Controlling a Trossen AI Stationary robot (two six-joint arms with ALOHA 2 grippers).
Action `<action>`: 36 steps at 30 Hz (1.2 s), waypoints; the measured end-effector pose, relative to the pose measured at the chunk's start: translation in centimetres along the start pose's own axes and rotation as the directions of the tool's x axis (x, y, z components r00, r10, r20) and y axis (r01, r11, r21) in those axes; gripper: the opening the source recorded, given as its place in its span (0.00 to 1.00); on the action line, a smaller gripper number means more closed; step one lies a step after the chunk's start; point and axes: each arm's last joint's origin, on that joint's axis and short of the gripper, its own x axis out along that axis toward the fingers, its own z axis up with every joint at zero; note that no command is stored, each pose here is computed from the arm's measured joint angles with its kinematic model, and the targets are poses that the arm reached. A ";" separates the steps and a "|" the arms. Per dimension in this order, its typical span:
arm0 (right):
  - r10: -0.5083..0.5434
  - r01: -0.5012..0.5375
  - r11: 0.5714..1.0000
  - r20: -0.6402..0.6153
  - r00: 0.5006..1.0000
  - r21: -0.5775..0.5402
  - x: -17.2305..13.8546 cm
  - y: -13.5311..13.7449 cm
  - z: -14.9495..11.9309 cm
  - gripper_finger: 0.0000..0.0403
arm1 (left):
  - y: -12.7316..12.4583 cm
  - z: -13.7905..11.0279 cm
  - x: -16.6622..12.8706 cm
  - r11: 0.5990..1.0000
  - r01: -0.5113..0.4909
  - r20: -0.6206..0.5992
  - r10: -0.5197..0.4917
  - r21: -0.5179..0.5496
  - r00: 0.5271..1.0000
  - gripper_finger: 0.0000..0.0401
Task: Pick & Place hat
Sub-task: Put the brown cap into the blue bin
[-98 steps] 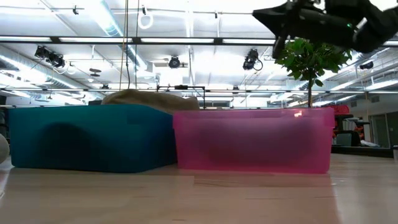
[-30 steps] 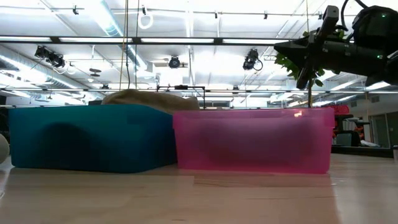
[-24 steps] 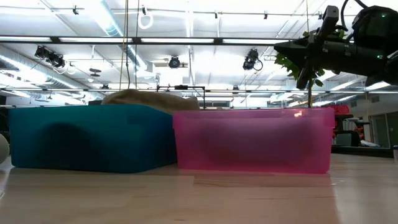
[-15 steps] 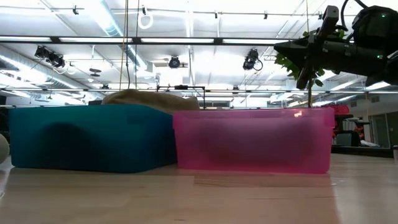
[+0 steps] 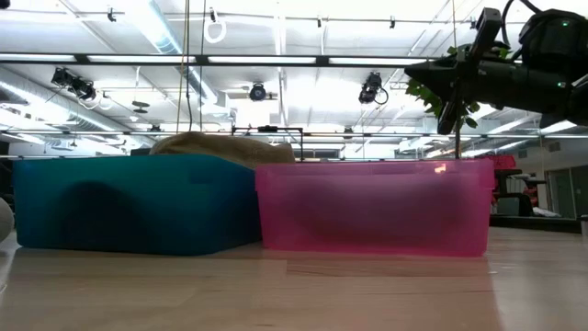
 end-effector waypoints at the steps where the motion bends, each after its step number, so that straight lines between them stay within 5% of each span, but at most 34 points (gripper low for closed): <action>1: -0.001 0.001 1.000 -0.001 1.000 0.000 0.0 0.0 0.0 0.02 | -0.1 0.1 0.2 1.000 0.018 0.011 -0.018 0.002 1.000 0.76; 13: -0.006 0.006 0.999 -0.004 1.000 0.043 0.0 0.0 0.0 0.02 | 2.0 -0.9 4.5 0.999 -0.038 -0.018 0.037 -0.039 0.999 0.65; 16: -0.006 0.007 0.999 -0.006 1.000 0.043 0.0 -0.1 -0.1 0.02 | 2.2 -0.6 4.6 0.999 -0.040 -0.014 0.040 -0.013 0.999 0.51; 22: -0.007 0.008 0.999 -0.006 1.000 0.052 0.0 -0.1 -0.1 0.02 | 1.5 0.1 3.5 1.000 -0.006 0.000 0.006 -0.025 1.000 0.06; 36: -0.010 0.013 0.959 -0.011 1.000 0.282 0.0 -0.1 -0.1 0.02 | -1.8 -1.1 -5.3 0.999 0.018 0.018 -0.018 0.035 1.000 0.01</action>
